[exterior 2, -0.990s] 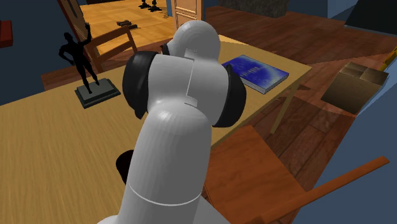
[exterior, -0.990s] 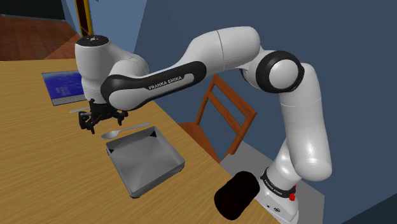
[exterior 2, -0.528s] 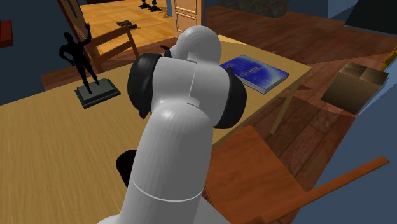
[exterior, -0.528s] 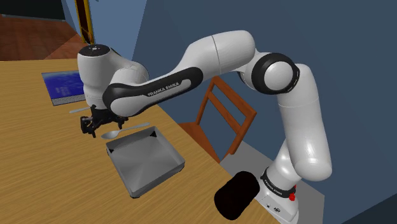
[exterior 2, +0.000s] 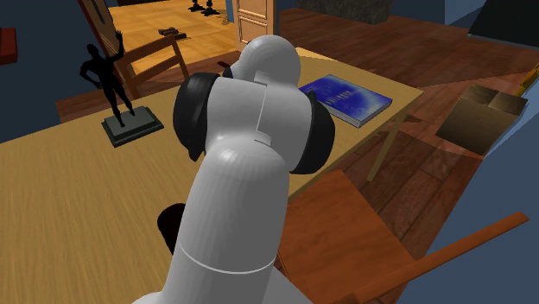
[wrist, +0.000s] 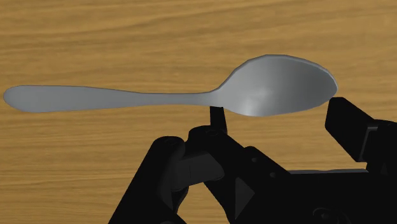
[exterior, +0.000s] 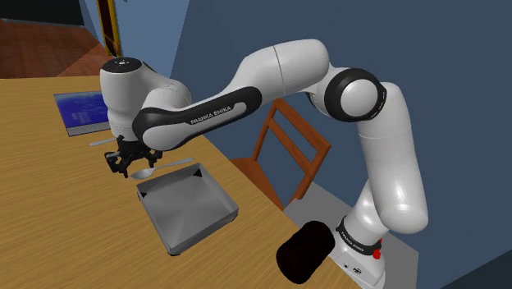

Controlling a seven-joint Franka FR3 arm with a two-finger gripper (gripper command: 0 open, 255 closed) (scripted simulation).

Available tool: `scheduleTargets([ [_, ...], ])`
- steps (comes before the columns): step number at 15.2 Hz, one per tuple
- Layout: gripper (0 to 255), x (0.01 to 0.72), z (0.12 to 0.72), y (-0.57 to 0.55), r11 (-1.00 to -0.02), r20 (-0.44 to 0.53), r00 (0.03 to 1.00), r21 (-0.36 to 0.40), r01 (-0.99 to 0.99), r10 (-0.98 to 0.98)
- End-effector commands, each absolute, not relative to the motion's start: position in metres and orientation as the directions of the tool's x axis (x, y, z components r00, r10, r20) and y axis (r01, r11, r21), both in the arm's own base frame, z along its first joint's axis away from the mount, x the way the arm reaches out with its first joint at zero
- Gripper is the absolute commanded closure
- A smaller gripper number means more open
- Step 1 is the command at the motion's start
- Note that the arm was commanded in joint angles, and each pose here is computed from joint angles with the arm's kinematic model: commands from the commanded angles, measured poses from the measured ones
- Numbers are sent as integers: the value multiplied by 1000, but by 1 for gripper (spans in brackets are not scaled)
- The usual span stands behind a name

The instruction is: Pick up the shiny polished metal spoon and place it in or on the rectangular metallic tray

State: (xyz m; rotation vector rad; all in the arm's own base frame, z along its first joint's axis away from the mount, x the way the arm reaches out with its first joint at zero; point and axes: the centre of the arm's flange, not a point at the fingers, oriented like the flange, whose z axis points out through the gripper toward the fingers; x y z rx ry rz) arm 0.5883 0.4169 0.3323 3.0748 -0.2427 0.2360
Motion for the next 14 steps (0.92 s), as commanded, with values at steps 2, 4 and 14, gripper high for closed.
scheduleTargets([
  [2,255,588,332,417,-987,155,976,36,-160,-152],
  [4,255,588,332,417,-987,155,976,36,-160,-152],
  [14,255,588,374,417,-987,155,976,36,-160,-152],
])
